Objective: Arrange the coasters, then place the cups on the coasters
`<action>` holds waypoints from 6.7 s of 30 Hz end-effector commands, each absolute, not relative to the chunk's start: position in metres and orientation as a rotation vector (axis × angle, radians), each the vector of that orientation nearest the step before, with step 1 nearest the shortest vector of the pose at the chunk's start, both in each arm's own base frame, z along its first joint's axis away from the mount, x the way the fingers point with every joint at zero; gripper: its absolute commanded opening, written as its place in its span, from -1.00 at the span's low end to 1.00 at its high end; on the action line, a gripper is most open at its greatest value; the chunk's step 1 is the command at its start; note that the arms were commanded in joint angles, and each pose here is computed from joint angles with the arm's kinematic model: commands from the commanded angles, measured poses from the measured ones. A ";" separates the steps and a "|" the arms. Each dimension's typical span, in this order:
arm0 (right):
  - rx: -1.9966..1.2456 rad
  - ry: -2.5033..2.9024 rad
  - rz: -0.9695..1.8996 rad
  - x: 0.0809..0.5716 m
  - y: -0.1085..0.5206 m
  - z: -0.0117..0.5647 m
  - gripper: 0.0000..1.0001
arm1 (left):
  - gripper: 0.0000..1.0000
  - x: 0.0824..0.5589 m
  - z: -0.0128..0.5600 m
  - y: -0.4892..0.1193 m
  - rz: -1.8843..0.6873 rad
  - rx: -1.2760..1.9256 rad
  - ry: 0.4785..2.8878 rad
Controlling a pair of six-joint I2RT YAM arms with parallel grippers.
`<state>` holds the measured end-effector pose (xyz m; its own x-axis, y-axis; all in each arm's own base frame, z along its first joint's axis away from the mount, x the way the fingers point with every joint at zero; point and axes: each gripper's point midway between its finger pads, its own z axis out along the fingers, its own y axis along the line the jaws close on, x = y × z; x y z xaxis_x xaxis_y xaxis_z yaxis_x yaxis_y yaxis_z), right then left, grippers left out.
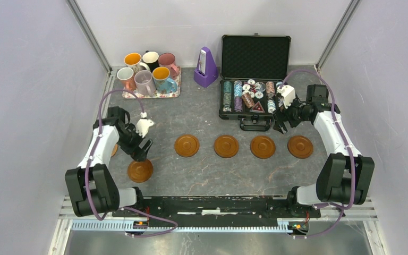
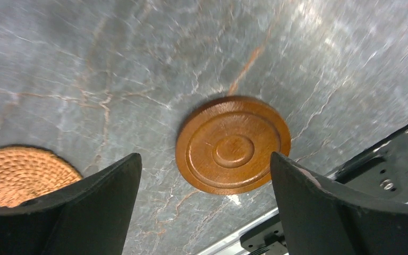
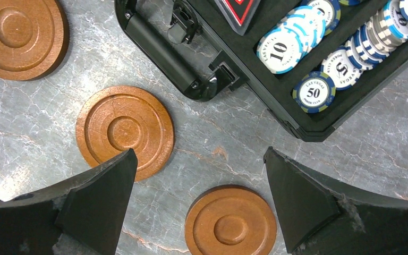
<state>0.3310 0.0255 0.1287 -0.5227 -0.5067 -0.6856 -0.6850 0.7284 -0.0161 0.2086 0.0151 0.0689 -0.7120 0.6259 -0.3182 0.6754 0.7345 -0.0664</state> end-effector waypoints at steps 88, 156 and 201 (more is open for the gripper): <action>-0.928 2.181 0.311 0.357 0.036 0.164 0.96 | 0.17 0.274 0.019 0.172 -0.094 0.183 2.853; -0.834 2.066 0.203 0.425 0.047 0.192 0.96 | 0.31 0.526 0.088 -0.029 0.013 1.517 1.894; -0.886 2.143 0.208 0.412 0.041 0.158 0.96 | -0.95 0.449 -0.008 -0.111 -0.052 2.014 1.850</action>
